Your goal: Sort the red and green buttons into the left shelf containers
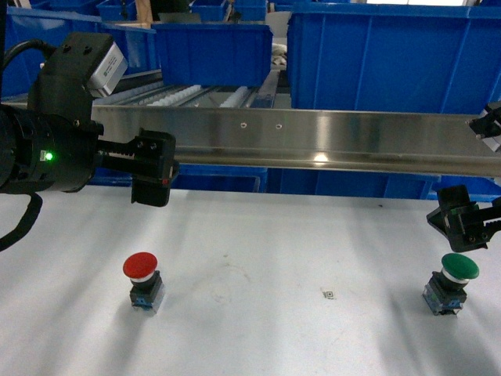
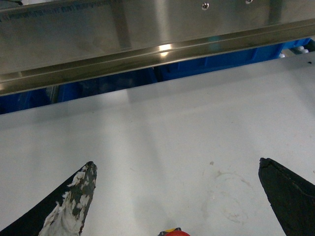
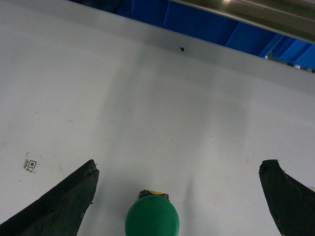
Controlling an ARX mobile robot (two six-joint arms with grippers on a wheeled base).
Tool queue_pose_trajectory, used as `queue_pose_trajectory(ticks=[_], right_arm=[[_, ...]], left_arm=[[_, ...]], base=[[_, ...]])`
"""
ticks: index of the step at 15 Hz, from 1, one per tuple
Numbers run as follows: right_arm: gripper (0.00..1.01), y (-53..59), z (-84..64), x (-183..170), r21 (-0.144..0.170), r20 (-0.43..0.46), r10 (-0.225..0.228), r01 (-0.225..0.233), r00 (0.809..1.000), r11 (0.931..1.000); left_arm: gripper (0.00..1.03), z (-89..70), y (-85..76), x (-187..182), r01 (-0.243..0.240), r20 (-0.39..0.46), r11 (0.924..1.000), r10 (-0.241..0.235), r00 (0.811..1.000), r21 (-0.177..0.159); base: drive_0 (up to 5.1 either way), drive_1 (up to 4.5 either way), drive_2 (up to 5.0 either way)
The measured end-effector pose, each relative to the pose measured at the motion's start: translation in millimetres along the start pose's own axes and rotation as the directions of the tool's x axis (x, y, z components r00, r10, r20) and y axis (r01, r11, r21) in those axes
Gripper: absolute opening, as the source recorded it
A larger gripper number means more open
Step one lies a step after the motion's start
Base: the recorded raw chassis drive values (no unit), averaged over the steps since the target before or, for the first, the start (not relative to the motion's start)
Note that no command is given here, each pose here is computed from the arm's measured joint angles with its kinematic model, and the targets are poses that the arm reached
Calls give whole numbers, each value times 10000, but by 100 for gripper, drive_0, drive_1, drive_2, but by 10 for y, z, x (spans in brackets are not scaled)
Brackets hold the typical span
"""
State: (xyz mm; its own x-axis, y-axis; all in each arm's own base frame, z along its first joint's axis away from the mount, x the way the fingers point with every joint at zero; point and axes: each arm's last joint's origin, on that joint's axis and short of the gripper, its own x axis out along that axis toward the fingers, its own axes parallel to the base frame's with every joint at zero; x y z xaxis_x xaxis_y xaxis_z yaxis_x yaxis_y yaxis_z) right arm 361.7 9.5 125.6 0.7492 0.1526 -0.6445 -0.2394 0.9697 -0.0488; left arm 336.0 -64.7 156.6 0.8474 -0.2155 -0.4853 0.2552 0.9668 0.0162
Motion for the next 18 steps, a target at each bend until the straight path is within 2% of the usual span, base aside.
queue_pose_trajectory(ticks=[1,4,5,7,12,16,18], right_arm=[[98,18,-5,20,-44,-70,-136,136,9999,9999],[98,145,-83,218,353,-1190,237,-196,9926,9992],[98,177,-36,282,336,-1270,0,43,9919,9994],[98,226,0,352,258,-1427,-186,225,9896,9994],[98,229,-198,627,85,-2374,-817,862,9680,9962],[98,270,-277,705,-135,-2368,-1287,1292,9630,9915],[98,277,-364,689,-203,-2600,-1469,1467,9544,9890]], left_arm=[[98,1,0,-1,-4,4,10000,4,10000,0],[98,1,0,-1,-4,0,10000,4,10000,-4],[98,1,0,-1,-4,4,10000,4,10000,-4],[98,1,2,-1,-15,-1,10000,15,10000,-6],[98,1,2,-1,-22,-1,10000,22,10000,-6],[98,1,1,-1,-19,-1,10000,19,10000,-4],[98,0,1,-1,-19,-5,10000,19,10000,-4]], base=[[0,0,0],[0,0,0],[0,0,0],[0,0,0],[0,0,0],[0,0,0],[0,0,0]])
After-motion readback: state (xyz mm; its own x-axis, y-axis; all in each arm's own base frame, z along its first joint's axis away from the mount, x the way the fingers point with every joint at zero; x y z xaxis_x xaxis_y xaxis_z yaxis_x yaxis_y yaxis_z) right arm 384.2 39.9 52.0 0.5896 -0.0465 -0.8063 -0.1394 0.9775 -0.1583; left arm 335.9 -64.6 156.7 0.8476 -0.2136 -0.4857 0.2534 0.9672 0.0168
